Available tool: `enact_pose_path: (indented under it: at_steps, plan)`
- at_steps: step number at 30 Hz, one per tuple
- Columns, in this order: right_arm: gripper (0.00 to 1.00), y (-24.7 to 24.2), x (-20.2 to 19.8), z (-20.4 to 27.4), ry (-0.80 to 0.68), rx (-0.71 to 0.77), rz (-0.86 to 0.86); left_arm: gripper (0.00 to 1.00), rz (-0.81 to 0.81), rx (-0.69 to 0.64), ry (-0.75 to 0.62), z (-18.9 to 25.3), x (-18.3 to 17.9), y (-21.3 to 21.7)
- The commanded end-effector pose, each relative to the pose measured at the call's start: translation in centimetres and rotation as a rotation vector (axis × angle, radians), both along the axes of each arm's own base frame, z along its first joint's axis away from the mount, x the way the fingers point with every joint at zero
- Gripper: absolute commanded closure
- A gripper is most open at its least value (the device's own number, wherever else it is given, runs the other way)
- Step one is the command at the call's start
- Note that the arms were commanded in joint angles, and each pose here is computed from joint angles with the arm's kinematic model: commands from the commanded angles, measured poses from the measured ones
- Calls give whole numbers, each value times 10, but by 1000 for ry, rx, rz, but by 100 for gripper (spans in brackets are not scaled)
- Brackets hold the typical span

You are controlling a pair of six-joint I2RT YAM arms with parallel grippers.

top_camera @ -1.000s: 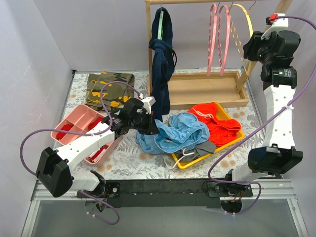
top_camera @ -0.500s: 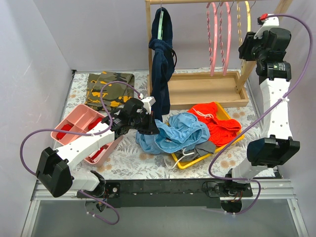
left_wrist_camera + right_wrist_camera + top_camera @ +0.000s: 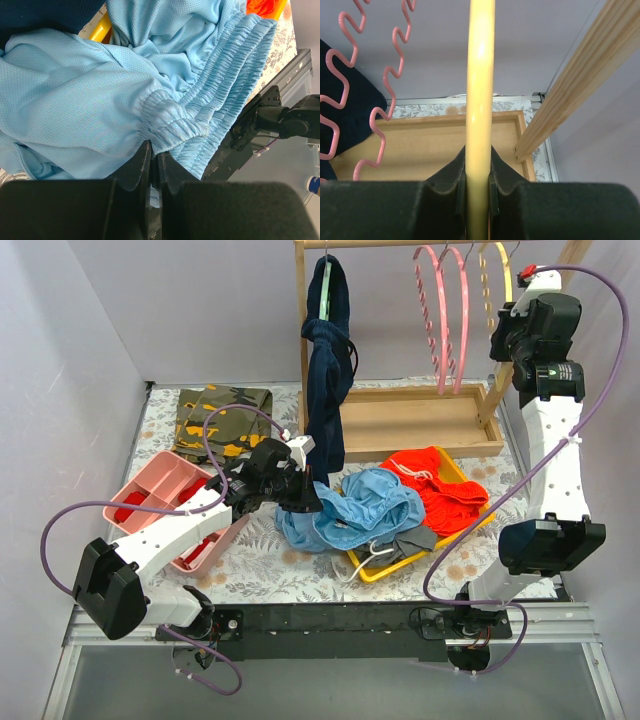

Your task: Place the shorts on the hanger

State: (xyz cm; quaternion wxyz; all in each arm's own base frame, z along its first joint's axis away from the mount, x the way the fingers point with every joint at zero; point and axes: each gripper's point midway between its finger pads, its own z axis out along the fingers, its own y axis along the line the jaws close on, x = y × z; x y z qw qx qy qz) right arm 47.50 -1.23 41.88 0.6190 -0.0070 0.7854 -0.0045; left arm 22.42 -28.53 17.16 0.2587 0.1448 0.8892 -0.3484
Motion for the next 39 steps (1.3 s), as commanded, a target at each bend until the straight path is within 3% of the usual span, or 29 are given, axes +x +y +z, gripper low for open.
enact_pose_path:
  at_steps: [1,10,23,31,39]
  plan:
    - [99,-7,-12,56,-160,-6,-44,98,-14,-56,-60,30,2,-3]
    - [99,-9,-29,94,-282,-5,-59,98,-14,-57,-64,31,1,-2]
    - [99,-8,-58,74,-236,46,-81,98,-8,-55,-66,33,1,0]
    - [99,-9,-105,59,-208,91,-112,98,16,-44,-79,36,4,3]
    - [99,-1,-191,59,-232,155,-111,100,56,-25,-83,32,5,10]
